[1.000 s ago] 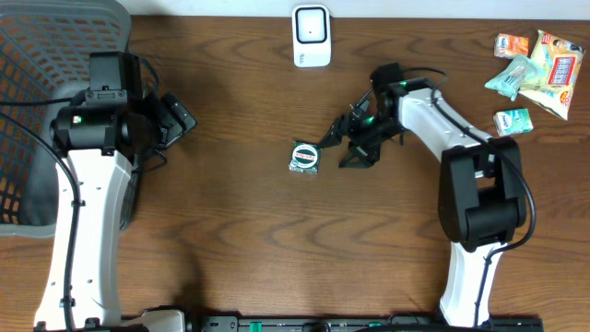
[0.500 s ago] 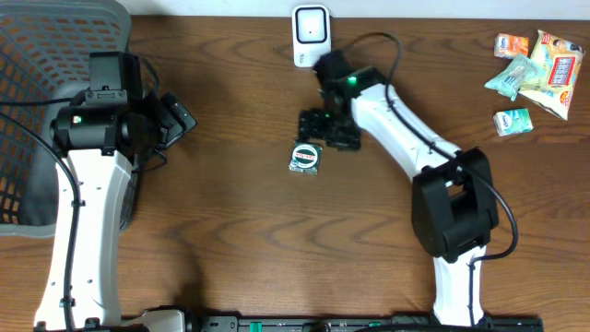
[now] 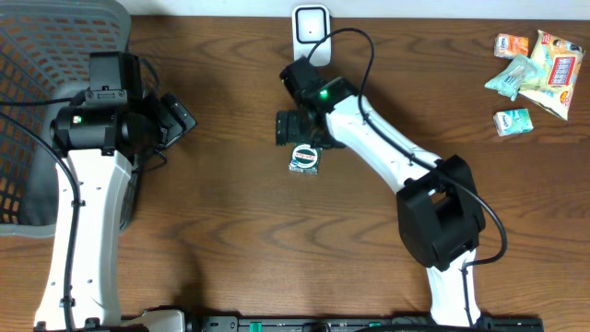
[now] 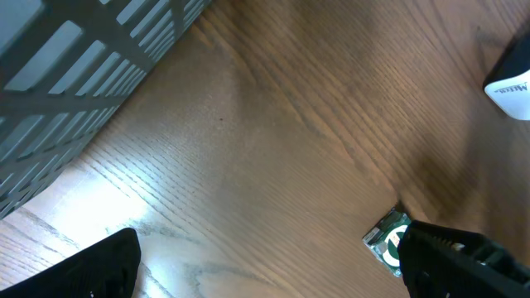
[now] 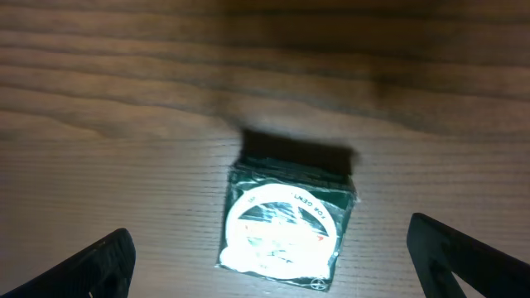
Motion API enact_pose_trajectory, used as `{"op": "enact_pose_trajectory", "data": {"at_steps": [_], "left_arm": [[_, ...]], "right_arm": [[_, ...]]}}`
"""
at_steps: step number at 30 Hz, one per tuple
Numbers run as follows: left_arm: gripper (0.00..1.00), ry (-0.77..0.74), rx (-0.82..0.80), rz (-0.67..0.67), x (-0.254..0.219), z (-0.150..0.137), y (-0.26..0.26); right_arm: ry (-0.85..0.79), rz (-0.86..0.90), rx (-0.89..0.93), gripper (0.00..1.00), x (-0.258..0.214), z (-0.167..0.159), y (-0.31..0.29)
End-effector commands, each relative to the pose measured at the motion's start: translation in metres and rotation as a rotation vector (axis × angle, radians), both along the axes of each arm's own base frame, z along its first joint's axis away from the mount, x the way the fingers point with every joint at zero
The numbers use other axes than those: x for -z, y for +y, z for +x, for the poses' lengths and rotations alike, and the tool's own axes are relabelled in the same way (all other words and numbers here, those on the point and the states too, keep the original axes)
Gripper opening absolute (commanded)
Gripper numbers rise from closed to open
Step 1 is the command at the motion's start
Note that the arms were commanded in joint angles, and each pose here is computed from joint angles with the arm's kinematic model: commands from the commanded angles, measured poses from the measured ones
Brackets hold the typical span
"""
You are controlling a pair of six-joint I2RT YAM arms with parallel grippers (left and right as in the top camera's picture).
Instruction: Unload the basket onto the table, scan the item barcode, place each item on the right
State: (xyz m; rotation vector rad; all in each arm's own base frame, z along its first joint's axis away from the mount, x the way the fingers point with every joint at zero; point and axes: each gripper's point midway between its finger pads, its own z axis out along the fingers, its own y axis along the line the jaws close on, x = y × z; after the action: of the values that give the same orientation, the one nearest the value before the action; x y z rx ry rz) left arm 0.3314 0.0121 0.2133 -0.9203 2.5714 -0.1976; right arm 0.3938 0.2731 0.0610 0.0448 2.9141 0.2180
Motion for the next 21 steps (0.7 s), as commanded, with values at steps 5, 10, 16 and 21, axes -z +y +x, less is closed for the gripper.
{"op": "enact_pose_trajectory", "data": {"at_steps": [5,10,16,21], "left_arm": [[0.98,0.002,-0.011,0.011,0.001,0.000,0.004],[0.98,0.002,-0.011,0.011,0.001,0.000,0.004],[0.98,0.002,-0.011,0.011,0.001,0.000,0.004],[0.98,0.002,-0.011,0.011,0.001,0.000,0.004]], "right_arm": [[-0.029,-0.078,-0.002,0.90,0.009,-0.009,0.005],[-0.042,-0.090,-0.031,0.97,0.008,-0.015,0.014],[-0.047,-0.104,-0.080,0.97,0.008,-0.020,0.019],[-0.048,-0.106,-0.081,0.96,0.008,-0.020,0.020]]}}
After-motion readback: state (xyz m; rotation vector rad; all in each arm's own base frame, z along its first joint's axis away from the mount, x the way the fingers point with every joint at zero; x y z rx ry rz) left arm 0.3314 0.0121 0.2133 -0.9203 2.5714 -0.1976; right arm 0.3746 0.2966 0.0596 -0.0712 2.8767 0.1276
